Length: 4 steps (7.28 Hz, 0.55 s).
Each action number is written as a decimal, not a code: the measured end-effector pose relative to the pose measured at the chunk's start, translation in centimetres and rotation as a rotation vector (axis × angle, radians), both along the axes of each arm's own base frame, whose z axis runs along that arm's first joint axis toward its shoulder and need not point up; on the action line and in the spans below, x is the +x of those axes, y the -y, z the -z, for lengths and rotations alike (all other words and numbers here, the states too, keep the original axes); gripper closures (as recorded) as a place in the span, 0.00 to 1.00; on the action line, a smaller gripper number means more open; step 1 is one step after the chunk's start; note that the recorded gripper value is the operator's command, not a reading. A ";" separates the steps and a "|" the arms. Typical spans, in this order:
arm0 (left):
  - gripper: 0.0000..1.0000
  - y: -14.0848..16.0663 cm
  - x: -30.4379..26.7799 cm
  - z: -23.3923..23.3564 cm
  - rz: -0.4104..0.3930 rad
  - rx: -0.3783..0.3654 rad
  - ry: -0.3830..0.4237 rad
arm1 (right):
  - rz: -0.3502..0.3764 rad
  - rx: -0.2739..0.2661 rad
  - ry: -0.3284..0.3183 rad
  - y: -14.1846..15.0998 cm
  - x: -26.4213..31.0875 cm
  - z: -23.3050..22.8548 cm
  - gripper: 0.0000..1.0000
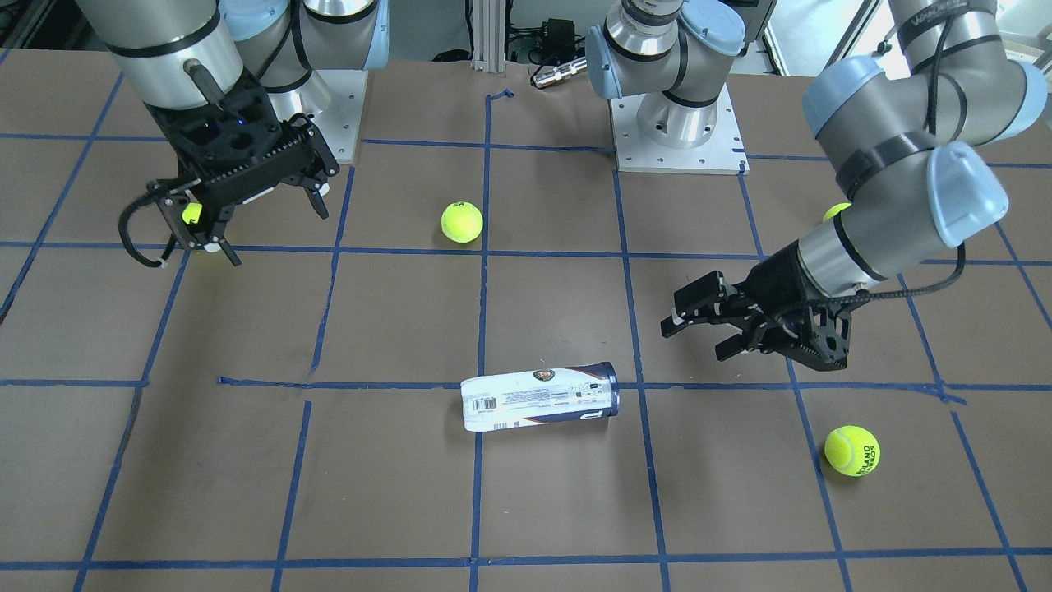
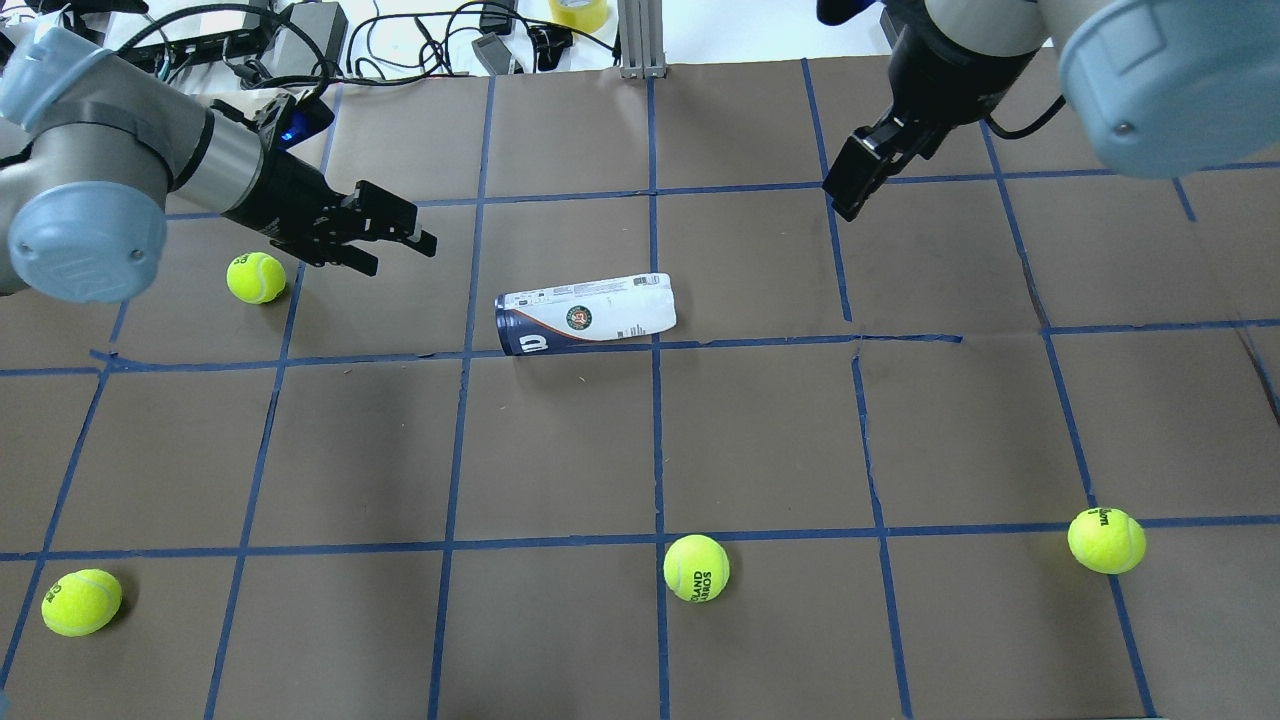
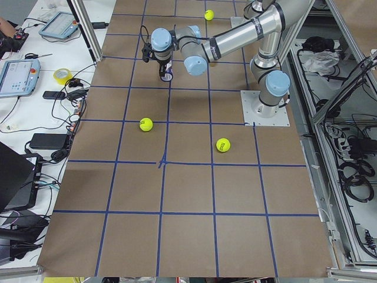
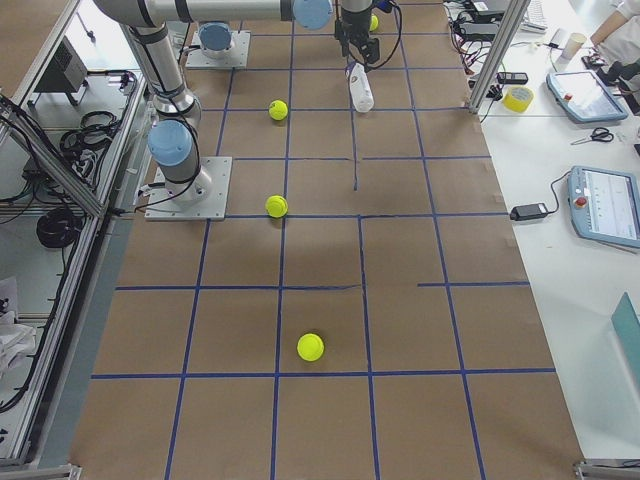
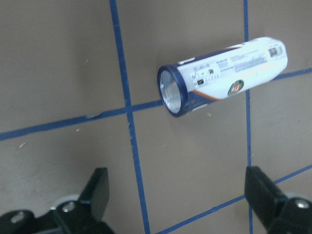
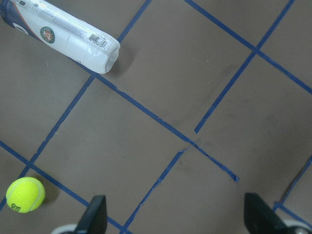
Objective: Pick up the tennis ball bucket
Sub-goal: 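Move the left gripper to the can's navy lid end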
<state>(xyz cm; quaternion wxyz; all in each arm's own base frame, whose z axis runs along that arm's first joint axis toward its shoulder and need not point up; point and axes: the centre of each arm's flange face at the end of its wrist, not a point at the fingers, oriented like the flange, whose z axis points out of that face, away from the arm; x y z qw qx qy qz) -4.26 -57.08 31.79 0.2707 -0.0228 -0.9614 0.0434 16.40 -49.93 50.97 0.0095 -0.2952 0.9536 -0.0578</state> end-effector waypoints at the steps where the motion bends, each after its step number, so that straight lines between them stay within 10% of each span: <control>1: 0.02 0.9 -0.3 1.9 -0.048 0.018 -0.044 | 0.092 0.009 -0.005 -1.0 -0.3 -1.3 0.00; 4: 0.00 2.4 -3.7 7.0 -0.171 0.103 -0.100 | 0.277 0.024 -0.026 -1.5 -1.6 -2.2 0.00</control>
